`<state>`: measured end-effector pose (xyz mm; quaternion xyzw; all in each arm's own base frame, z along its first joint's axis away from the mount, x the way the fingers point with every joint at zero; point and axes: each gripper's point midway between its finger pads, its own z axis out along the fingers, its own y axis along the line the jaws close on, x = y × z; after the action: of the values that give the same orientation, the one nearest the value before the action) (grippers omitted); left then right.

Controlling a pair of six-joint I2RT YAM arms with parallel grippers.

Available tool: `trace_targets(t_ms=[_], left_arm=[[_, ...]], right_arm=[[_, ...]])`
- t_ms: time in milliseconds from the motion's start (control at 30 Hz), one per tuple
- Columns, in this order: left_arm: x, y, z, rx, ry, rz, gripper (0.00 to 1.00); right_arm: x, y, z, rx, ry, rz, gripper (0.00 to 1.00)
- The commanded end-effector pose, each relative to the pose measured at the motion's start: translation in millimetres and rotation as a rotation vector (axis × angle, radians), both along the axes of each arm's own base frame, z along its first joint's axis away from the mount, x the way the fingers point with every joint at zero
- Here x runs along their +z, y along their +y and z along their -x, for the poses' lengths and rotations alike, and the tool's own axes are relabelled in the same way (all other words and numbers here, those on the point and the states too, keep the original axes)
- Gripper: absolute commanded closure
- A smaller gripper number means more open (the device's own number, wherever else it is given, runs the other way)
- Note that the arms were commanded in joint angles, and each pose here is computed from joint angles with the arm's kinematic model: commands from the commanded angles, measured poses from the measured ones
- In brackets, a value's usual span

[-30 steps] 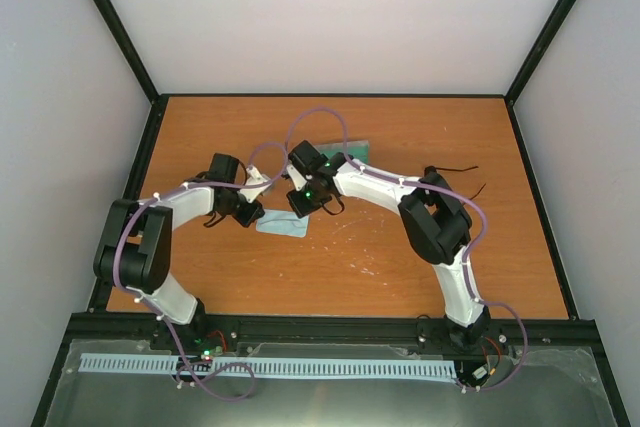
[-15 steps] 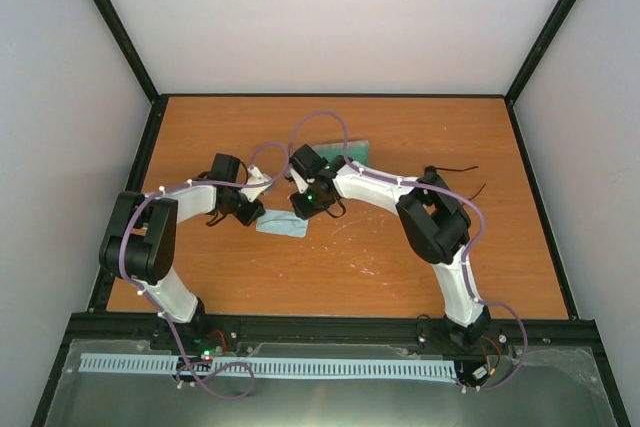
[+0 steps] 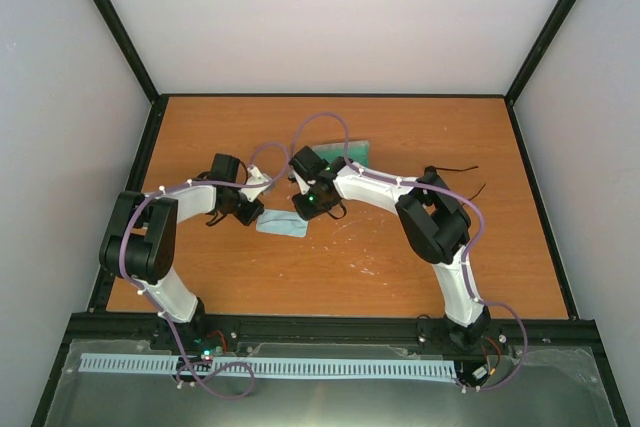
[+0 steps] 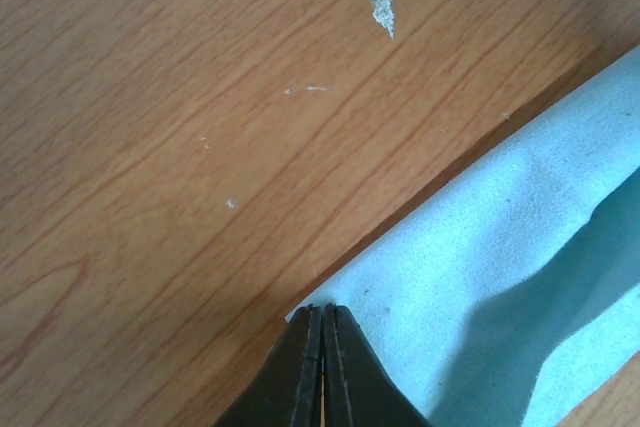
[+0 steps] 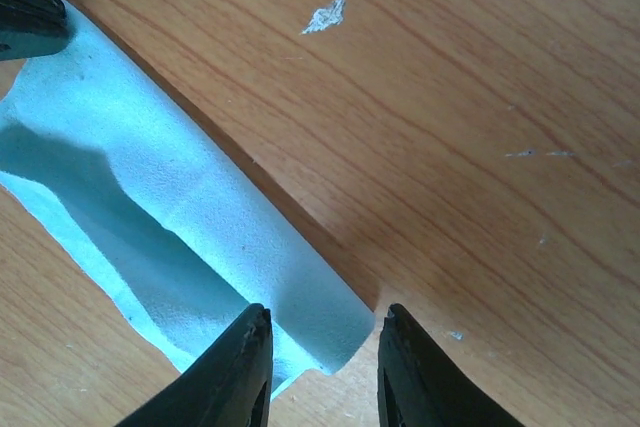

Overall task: Organize the sunglasses
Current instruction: Fold the glasses cleaning cloth at the center of the board.

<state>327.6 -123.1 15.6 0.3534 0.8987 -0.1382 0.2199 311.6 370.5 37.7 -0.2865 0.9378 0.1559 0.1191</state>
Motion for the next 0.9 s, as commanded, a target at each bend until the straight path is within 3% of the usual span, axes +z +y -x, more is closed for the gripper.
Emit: trace_targets(t_ms=[0,367,767,867], left_arm=[[-6,-1,5,-0.01,0.024,0.01,0.96],[-5,-3,6,-0.01,0.027,0.02,0.99],[10,-6,4,-0.013,0.001,0.046,1.0],[22,-8,1,-0.011,-0.027,0.059,1.0]], right_arm=[[-14,-6,4,-0.017,0.031,0.029,0.72],[-29,-9,13,-0.018,0.077,0.041,0.78],[-30,-12,10,-0.029,0.059,0.052,0.97],[-25,-13,8,-0.035,0.039,0.05,0.97]])
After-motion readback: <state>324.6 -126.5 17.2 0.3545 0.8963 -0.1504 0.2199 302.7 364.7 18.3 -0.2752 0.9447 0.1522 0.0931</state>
